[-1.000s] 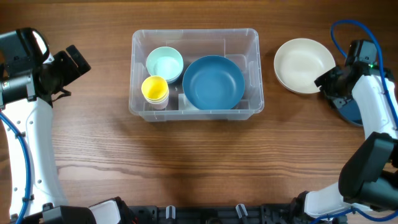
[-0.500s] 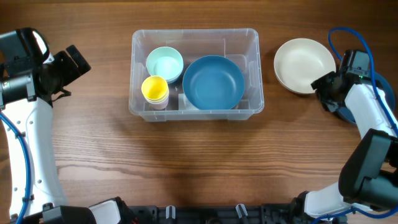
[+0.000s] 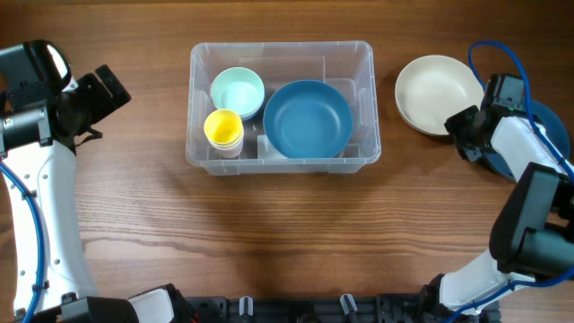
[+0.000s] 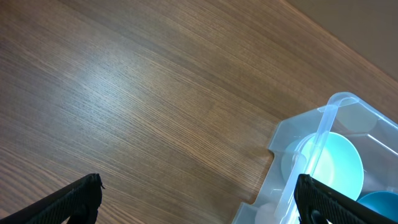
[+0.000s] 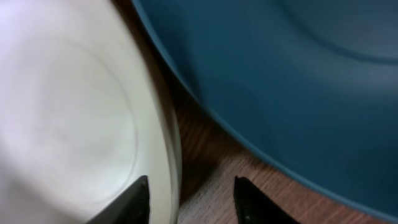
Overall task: Pack container
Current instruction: 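Move the right gripper to the cream plate rim and grip it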
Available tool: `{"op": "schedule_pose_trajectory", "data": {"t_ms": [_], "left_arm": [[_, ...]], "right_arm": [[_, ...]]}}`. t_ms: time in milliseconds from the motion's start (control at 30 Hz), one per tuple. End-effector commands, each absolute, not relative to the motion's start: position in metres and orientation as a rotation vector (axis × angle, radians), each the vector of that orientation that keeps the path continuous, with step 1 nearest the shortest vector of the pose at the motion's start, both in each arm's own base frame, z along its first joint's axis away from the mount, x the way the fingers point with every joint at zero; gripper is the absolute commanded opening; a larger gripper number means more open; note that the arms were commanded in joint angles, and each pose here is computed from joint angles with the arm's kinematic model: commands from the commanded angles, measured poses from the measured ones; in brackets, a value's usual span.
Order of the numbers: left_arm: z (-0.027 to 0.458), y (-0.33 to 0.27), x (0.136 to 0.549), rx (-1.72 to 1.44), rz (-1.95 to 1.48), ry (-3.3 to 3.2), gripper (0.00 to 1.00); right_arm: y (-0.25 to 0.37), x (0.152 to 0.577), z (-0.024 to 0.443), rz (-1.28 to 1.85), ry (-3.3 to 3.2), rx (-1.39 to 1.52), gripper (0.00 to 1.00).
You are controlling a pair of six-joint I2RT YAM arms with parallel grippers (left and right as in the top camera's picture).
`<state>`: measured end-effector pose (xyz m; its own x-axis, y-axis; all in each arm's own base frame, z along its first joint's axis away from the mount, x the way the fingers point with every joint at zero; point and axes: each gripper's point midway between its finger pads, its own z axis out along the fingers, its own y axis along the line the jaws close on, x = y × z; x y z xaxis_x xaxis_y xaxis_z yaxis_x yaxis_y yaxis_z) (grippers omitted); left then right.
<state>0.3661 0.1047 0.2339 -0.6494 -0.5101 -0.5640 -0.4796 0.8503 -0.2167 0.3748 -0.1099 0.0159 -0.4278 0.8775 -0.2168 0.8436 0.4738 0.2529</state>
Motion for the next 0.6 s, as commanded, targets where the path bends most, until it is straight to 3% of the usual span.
{"op": "schedule_pose_trajectory", "data": {"t_ms": [0, 333, 567], "left_arm": [[0.2447, 0.1044, 0.3662, -0.724, -0.080, 2.357, 1.00], [0.2447, 0.1044, 0.3662, -0.724, -0.080, 2.357, 1.00], [0.2447, 0.1044, 0.3662, -0.724, -0.080, 2.357, 1.00]], "right_arm": [[-0.1074, 0.3778, 0.0115, 0.157, 2.420, 1.431, 0.40], [-0.1059, 0.3802, 0.0123, 0.154, 2.450, 1.359, 0.08], [-0.0982, 0.3868, 0.0142, 0.181, 2.471, 1.284, 0.07]]}}
